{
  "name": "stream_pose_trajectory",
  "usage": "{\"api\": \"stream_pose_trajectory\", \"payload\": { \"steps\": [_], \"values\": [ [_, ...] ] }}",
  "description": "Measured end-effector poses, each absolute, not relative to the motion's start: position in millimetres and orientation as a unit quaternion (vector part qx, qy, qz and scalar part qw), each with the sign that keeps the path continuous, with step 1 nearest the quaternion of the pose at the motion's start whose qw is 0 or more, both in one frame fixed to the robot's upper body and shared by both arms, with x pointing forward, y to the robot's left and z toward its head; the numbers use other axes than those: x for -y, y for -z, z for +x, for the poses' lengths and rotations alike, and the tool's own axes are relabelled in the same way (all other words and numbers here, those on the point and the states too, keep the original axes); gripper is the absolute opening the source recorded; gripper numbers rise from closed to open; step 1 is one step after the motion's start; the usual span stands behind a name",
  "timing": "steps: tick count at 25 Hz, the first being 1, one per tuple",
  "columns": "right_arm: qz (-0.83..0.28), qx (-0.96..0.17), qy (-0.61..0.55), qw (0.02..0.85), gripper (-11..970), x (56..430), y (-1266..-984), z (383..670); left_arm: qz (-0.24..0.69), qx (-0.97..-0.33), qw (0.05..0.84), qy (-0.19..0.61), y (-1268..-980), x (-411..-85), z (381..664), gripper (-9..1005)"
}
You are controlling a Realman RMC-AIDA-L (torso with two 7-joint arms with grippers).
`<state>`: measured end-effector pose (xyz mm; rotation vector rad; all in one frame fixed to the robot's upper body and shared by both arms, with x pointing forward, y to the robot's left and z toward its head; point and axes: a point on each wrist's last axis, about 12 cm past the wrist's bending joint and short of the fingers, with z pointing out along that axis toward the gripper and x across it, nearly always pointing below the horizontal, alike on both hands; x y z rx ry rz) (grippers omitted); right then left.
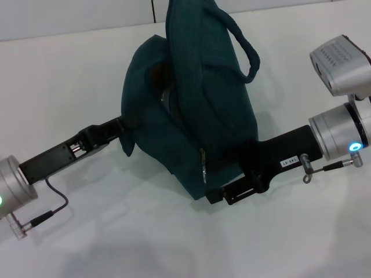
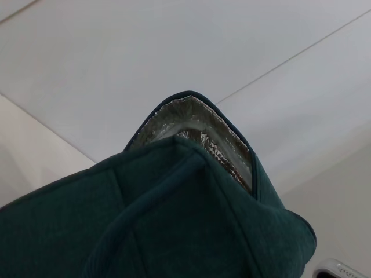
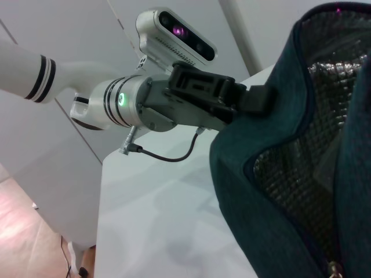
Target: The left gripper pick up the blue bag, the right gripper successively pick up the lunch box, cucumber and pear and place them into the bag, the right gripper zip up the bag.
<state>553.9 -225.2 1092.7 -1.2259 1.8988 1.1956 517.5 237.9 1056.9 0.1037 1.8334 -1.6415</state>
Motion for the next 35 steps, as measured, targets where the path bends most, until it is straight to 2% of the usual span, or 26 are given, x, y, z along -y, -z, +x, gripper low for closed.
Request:
{"api": "stream_pose_trajectory", "payload": {
  "steps": [7, 12, 22, 33, 35],
  "values": [
    [-0.458, -0.709, -0.453, 0.285, 780, 225.3, -1094.8, 553.8, 0.038, -0.704, 0.334, 0.626, -1056.0, -239.8, 517.0, 86],
    [-0.435, -0.729, -0.425, 0.314, 779, 230.9, -1091.5, 562.1, 0.035, -0.705, 0.333, 0.625, -1055.0, -240.7, 515.8, 86],
    [-0.456, -0.715, -0.438, 0.298, 780, 216.6, -1091.1, 559.0, 0.036, -0.705, 0.335, 0.624, -1055.8, -240.2, 517.4, 86],
    [-0.438, -0.725, -0.426, 0.318, 603, 220.8, -1089.3, 562.4, 0.034, -0.705, 0.336, 0.623, -1055.3, -241.8, 516.7, 84],
    [-0.437, -0.726, -0.426, 0.318, 525, 221.4, -1089.3, 562.6, 0.033, -0.705, 0.336, 0.623, -1055.4, -242.2, 516.8, 84]
  ]
}}
